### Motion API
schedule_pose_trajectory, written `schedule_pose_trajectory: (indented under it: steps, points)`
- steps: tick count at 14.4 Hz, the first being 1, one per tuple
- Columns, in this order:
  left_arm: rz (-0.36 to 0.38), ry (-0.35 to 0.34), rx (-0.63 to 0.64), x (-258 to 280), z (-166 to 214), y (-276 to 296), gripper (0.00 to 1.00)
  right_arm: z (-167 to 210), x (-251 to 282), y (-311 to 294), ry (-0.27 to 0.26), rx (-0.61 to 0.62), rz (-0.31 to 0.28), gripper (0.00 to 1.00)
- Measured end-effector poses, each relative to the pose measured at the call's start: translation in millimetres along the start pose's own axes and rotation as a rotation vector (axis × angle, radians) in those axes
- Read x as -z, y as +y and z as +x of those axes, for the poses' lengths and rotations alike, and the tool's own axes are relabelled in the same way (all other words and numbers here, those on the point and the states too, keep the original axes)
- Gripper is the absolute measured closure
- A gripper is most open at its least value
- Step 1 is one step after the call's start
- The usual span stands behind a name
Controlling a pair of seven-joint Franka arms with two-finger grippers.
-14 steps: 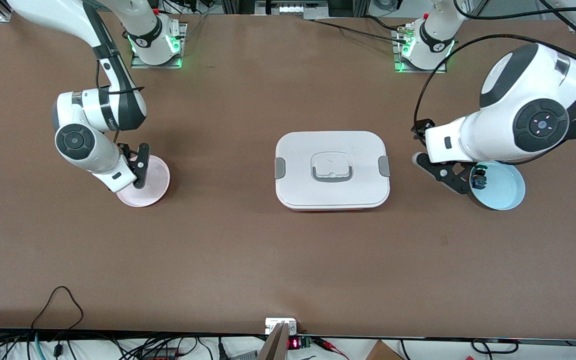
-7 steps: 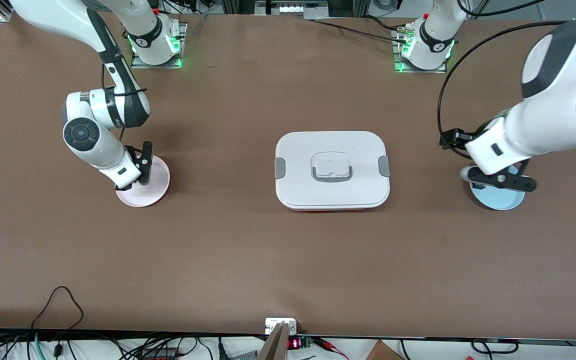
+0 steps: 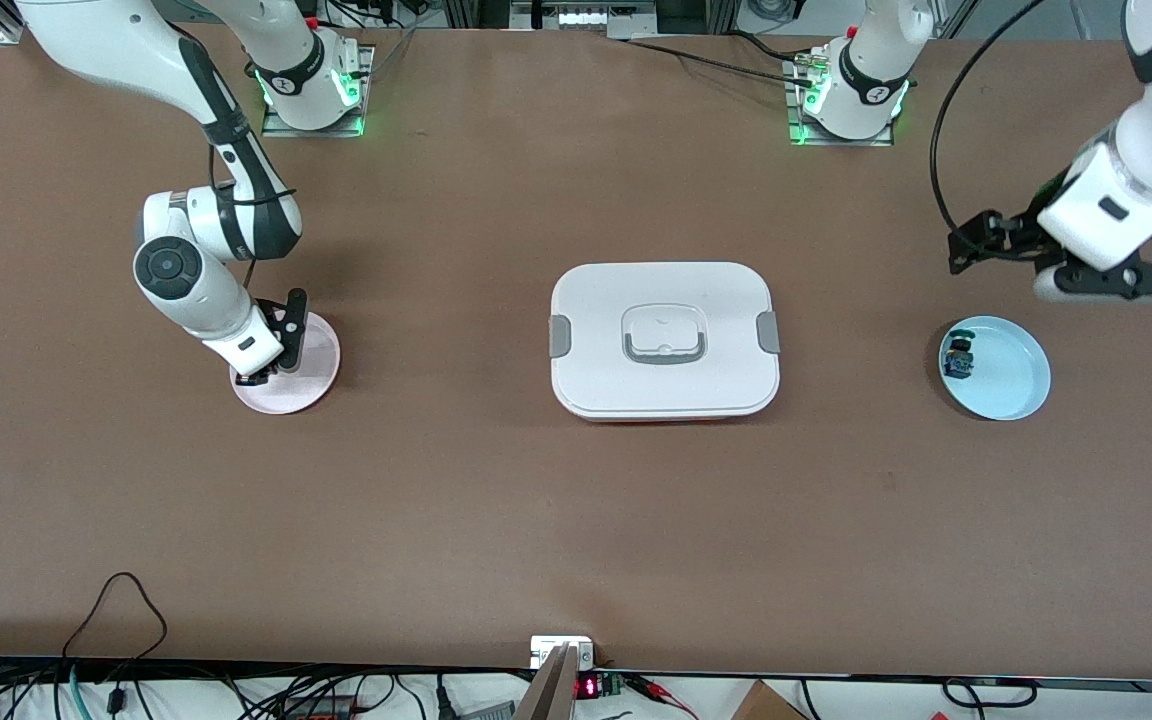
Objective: Transfer orange switch to right arm and place
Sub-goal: 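Lower the switch onto the pink plate and open the right gripper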
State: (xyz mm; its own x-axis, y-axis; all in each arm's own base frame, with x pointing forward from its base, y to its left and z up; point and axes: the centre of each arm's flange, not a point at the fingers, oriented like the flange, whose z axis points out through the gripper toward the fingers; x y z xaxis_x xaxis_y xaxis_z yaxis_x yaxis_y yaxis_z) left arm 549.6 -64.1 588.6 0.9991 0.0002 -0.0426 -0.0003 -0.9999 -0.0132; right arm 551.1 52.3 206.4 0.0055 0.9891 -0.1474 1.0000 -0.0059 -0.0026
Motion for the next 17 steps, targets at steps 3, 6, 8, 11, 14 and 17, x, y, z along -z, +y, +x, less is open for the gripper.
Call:
schedule_pose_trajectory:
  steps: [3,6,8,11,14,17]
  points:
    - [0.005,0.038,0.019,13.9,-7.8,-8.2,0.00,2.2,-12.0,-5.5,-0.002,0.005,0.020,0.59]
    - [0.005,0.050,0.045,18.4,-8.2,-17.4,0.00,2.5,-17.6,-9.9,-0.003,0.007,0.033,0.59]
    - [0.005,0.045,0.059,16.6,-7.6,-21.0,0.00,2.2,-17.0,-10.2,-0.005,0.006,0.037,0.44]
    - [0.005,0.045,0.057,16.7,-7.6,-19.6,0.00,4.2,2.4,-2.9,-0.004,0.007,0.022,0.13]
    - [0.005,0.045,0.056,17.1,-7.6,-19.2,0.00,5.2,49.4,15.3,-0.001,0.001,-0.025,0.00]
    - [0.005,0.045,0.056,16.7,-7.4,-19.2,0.00,2.5,109.3,36.7,0.016,-0.053,-0.031,0.00]
